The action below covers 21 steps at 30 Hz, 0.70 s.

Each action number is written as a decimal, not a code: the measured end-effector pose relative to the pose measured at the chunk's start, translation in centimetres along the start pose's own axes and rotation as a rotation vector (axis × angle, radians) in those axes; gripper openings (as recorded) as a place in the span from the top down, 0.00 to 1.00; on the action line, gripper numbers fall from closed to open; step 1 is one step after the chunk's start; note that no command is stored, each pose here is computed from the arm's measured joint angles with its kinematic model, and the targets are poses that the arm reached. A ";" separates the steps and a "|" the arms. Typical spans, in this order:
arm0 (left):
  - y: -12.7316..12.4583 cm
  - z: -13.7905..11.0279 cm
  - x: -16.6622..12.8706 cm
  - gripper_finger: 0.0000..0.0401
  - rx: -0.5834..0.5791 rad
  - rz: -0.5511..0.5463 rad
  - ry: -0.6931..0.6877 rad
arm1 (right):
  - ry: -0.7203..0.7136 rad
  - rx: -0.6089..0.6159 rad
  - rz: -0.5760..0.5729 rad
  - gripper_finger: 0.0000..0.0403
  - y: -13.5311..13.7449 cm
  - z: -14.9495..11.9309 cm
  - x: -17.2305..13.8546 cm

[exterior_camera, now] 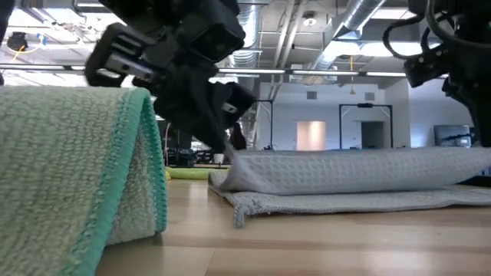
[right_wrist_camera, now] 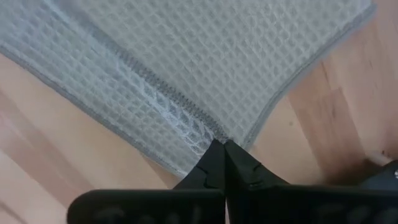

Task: Fold microfiber towels
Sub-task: Fold the gray microfiber towel

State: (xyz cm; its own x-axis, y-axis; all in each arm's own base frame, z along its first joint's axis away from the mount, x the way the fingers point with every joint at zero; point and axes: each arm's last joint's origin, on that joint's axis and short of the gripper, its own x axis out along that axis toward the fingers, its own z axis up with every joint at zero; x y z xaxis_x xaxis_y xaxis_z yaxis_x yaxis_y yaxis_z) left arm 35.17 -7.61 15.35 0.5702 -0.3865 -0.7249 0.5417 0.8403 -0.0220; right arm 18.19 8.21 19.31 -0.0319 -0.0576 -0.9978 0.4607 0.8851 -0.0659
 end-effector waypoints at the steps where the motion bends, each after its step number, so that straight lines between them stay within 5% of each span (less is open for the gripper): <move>1: 0.1 0.1 0.1 1.00 -0.013 0.009 -0.012 | -0.004 0.000 0.005 0.96 0.0 0.0 0.0; 9: 0.2 0.5 0.1 0.96 -0.045 0.034 -0.055 | 0.009 0.011 0.017 0.87 0.3 0.5 0.4; 21: 0.3 0.5 0.1 0.67 -0.052 0.040 -0.046 | -0.007 0.012 0.036 0.65 0.6 0.7 0.5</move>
State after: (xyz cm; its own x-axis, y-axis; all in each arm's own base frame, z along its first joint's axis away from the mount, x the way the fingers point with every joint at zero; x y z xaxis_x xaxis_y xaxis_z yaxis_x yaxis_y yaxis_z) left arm 35.66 -7.61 15.57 0.6196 -0.3681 -0.6932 0.4855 0.8737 -0.0299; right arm 19.06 8.36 18.77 -0.0094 -0.0290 -0.9995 0.4721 0.8810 -0.0299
